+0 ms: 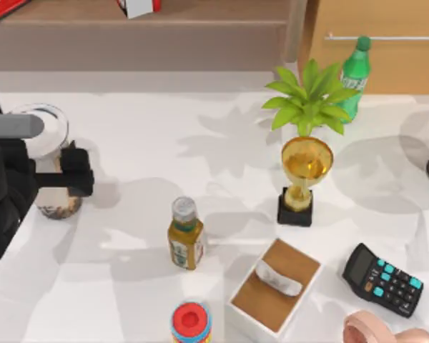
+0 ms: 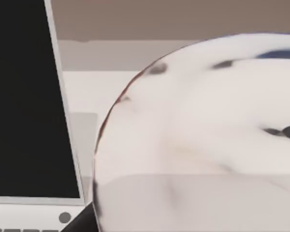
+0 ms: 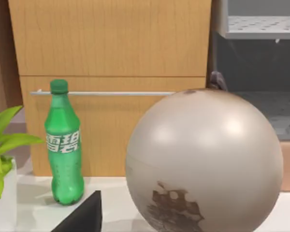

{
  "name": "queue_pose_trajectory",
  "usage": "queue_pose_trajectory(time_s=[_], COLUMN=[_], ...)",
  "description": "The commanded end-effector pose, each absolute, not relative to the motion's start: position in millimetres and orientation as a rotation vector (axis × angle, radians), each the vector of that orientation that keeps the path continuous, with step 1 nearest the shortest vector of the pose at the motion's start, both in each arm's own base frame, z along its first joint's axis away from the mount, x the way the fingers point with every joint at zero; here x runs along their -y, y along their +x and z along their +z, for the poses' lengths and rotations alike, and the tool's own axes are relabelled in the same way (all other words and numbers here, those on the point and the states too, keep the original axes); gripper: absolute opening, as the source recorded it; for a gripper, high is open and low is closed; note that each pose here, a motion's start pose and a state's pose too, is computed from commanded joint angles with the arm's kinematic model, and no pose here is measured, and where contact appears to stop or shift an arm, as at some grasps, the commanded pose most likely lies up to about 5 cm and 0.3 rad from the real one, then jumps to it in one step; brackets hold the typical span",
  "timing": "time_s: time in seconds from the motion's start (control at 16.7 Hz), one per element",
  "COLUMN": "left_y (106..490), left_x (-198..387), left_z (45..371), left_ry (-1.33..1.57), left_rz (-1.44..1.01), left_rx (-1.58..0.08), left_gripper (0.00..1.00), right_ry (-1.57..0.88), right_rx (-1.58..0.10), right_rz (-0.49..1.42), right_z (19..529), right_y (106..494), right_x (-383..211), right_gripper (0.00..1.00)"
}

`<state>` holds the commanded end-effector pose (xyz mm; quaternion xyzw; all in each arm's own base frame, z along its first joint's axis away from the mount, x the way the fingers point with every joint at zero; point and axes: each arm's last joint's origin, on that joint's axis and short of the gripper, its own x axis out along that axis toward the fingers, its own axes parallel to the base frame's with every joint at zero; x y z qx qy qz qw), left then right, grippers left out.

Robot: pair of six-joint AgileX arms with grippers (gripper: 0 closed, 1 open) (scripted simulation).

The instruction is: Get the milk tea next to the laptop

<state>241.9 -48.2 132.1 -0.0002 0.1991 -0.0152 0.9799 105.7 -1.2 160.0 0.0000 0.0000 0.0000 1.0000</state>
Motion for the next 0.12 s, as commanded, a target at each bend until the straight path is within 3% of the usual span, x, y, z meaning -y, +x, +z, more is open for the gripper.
queue_pose_trajectory(time_s=[0.12], left_y=[241.9], left_x=[48.2], left_z=[132.1], left_ry=[0.0], left_rz=[-0.031], left_rx=[-0.401], left_gripper=[1.0], right_ry=[0.0], right_rx=[0.0], right_rz=[0.0], right_z=[160.0], right_y=[105.7], right_x=[1.2], right_gripper=[1.0])
